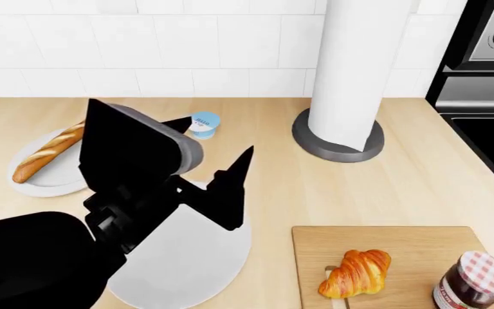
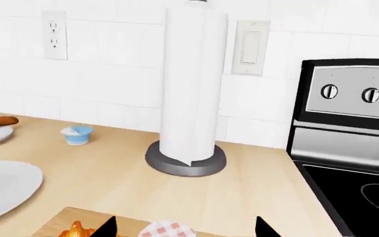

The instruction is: From the different types of pastries on the counter, select a croissant and place it on the cutting board. Then retrieve a jar of jam from the cabinet and place it alongside the croissant on the cutting board.

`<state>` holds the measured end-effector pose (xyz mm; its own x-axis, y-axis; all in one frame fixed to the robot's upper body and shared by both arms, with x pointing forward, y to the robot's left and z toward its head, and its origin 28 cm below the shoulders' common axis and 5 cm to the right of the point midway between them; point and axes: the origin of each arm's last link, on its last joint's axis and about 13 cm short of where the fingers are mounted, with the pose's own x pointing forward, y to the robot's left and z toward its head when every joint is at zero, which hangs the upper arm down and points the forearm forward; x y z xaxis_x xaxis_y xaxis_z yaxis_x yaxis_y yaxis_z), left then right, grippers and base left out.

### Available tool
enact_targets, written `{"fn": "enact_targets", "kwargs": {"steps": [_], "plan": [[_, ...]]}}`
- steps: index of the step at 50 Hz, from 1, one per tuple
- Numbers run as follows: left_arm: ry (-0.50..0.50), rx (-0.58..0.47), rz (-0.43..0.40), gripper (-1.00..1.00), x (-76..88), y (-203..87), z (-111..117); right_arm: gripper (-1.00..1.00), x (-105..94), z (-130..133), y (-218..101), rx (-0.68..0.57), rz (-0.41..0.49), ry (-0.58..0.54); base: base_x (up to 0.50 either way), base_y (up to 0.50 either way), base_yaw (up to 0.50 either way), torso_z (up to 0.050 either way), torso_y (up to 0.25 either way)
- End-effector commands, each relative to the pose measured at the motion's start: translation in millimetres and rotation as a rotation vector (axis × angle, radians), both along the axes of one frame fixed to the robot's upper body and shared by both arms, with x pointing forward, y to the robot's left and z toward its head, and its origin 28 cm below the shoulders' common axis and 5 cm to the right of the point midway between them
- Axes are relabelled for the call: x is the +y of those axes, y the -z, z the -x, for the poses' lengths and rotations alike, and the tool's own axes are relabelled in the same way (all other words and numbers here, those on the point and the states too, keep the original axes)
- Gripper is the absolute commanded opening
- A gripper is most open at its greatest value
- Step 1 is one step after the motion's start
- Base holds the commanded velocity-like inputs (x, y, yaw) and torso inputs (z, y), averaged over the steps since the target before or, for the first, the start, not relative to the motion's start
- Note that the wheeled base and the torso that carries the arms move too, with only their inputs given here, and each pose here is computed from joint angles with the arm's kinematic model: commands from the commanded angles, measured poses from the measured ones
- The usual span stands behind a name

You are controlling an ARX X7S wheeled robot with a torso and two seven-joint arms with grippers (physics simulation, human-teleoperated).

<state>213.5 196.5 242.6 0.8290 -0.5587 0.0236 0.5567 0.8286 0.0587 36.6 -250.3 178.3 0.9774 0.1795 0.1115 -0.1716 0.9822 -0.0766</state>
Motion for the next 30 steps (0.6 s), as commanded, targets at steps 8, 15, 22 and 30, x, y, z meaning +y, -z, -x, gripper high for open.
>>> {"fn": "enact_targets", "kwargs": {"steps": [8,15,22,30], "plan": [[0.001,-0.002,0.003,1.00,0.2,-1,1,1.00,-2.1,16,-59,-0.169,0.026,-0.016,0.00,0.00,0.00,0.000,0.000],[-0.005,-0.010,0.007,1.00,1.3,-3,1,1.00,-6.0,23,-72,-0.205,0.036,-0.002,0.00,0.00,0.00,0.000,0.000],[-0.070,-0.084,0.067,1.00,10.1,-14,2,1.00,-11.0,30,-84,-0.236,0.043,0.019,0.00,0.00,0.00,0.000,0.000],[-0.226,-0.190,0.139,1.00,29.7,-33,16,1.00,-16.9,38,-97,-0.272,0.045,0.045,0.00,0.00,0.00,0.000,0.000]]}}
